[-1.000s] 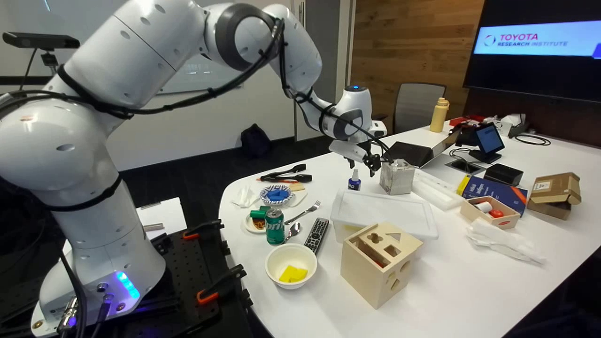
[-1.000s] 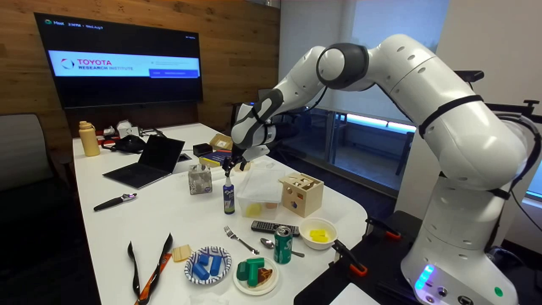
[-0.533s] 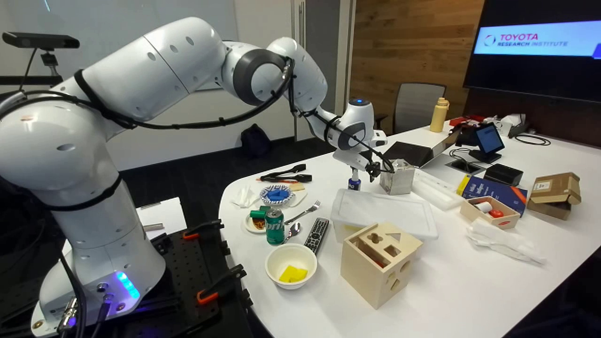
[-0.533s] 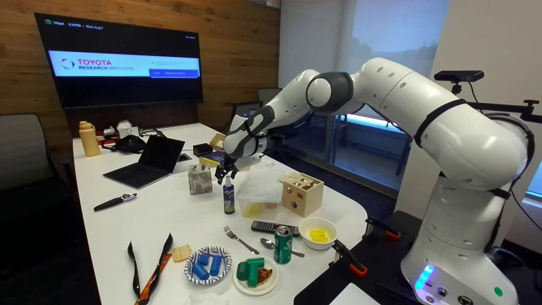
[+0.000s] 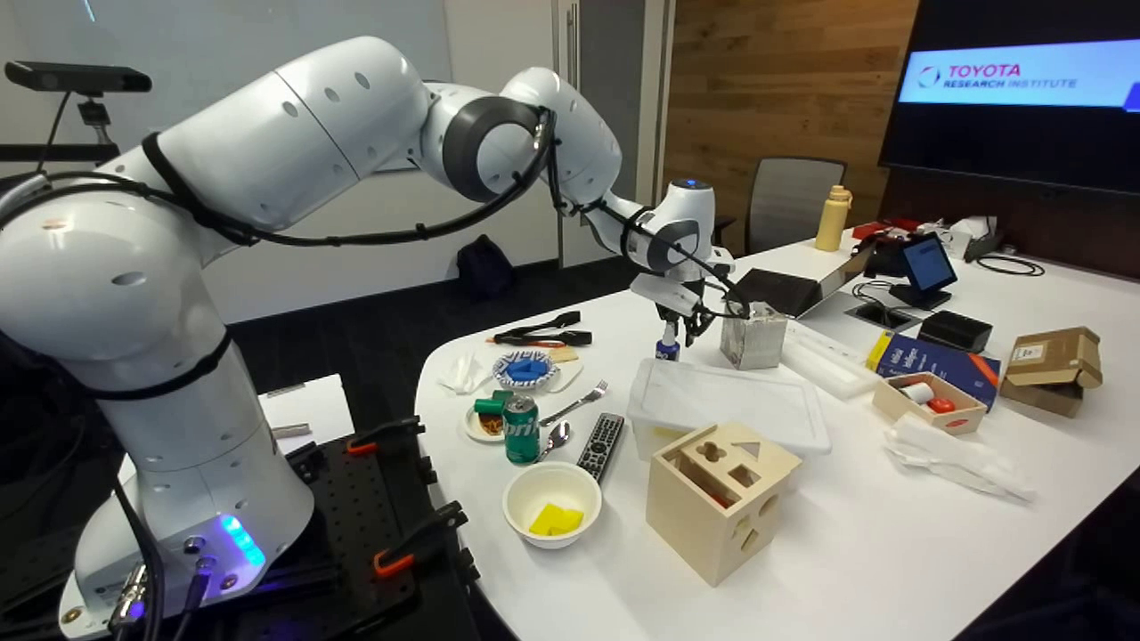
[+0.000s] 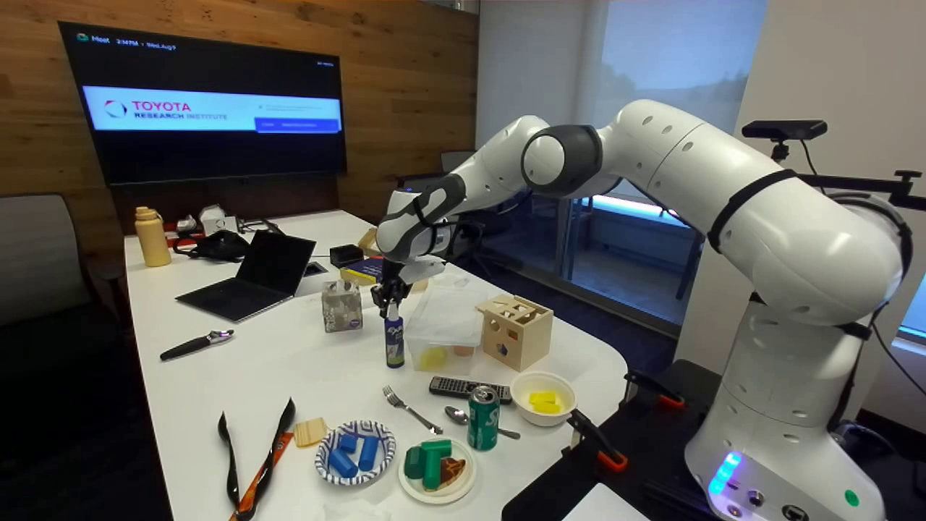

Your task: Move the blue bottle forwards then close the lid on the wooden toy box.

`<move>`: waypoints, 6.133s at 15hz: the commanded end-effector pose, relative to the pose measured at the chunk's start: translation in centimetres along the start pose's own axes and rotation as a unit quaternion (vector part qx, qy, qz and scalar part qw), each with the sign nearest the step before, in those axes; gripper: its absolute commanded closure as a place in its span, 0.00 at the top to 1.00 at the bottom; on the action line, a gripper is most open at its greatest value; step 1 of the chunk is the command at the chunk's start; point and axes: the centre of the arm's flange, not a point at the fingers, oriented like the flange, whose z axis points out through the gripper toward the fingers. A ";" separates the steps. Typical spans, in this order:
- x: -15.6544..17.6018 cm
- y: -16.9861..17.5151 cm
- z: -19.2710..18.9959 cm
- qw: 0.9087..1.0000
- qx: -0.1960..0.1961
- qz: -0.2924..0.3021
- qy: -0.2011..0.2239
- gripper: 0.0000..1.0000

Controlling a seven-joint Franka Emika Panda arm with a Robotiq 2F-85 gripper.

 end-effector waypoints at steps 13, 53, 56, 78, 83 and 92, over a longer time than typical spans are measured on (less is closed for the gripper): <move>0.0 -0.8 0.6 0.996 0.006 0.028 -0.085 0.49; -12.4 -7.7 -5.2 0.992 -0.026 0.113 -0.046 0.20; -12.6 -7.3 -5.0 0.992 -0.021 0.116 -0.053 0.20; -14.4 14.5 -15.6 0.922 -0.230 0.303 0.077 1.00; -16.6 19.2 -12.9 0.915 -0.230 0.329 0.028 1.00; -20.2 20.8 -7.8 0.905 -0.205 0.373 -0.021 1.00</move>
